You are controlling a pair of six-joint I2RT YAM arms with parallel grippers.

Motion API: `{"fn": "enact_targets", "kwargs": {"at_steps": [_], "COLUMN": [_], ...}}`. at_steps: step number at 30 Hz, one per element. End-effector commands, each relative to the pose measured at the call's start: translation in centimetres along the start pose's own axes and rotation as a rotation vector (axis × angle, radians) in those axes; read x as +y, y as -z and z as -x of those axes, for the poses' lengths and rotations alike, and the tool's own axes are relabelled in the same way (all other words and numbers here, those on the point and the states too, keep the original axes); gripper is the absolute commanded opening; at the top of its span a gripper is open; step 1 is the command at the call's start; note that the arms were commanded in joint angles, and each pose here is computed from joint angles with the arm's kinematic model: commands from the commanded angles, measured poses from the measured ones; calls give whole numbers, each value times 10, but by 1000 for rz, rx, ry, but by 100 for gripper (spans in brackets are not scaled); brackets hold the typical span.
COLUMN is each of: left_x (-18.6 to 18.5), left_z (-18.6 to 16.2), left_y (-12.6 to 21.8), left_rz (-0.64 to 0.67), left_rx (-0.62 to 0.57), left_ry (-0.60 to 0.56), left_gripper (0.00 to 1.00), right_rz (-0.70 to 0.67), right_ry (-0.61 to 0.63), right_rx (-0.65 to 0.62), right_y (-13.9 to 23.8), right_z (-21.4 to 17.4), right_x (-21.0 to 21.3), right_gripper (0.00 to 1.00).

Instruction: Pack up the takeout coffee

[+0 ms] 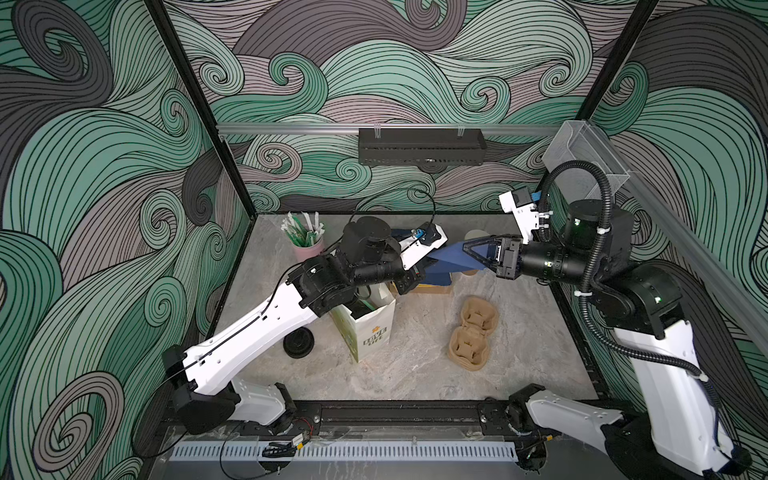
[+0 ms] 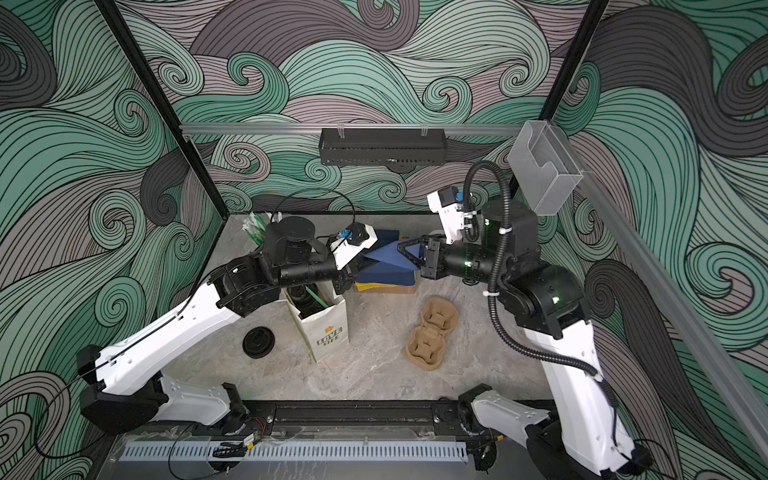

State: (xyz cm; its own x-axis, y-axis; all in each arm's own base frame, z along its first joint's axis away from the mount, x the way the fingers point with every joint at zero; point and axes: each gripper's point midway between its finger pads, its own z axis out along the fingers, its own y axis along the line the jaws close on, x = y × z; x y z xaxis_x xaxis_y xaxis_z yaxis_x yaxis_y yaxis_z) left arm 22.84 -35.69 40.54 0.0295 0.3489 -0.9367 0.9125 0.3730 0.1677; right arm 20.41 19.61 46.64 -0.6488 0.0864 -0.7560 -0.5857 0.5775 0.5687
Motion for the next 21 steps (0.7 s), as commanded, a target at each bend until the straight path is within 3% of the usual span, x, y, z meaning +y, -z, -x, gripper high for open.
{"fn": "enact_targets", "kwargs": {"at_steps": [1,3,5,11,15,21], "left_x": [9,25,42,65,49,16], "left_z": [11,14,15,19,23,24], "left_y": [10,17,26,51,57,62], "left_rz": [51,150,255,414,333,139], "left_rx": [-29,-48,-56,-51,-80,-96], "left_ry": [51,68,73,16,-13,89], "left_gripper": [0,0,0,0,0,0], "right_rz": [0,-29,-80,-319,-370,-101], "right_ry": [55,104,147,253,269,320], "right_rx": [-41,-38,-49,-221,-186,-7], "right_y": [11,24,40,106,106,51], "right_z": [10,7,4,3,-4,-11], "right_x": [8,11,11,-2,-14,11], "right_gripper": [30,50,59,66,70,83]}}
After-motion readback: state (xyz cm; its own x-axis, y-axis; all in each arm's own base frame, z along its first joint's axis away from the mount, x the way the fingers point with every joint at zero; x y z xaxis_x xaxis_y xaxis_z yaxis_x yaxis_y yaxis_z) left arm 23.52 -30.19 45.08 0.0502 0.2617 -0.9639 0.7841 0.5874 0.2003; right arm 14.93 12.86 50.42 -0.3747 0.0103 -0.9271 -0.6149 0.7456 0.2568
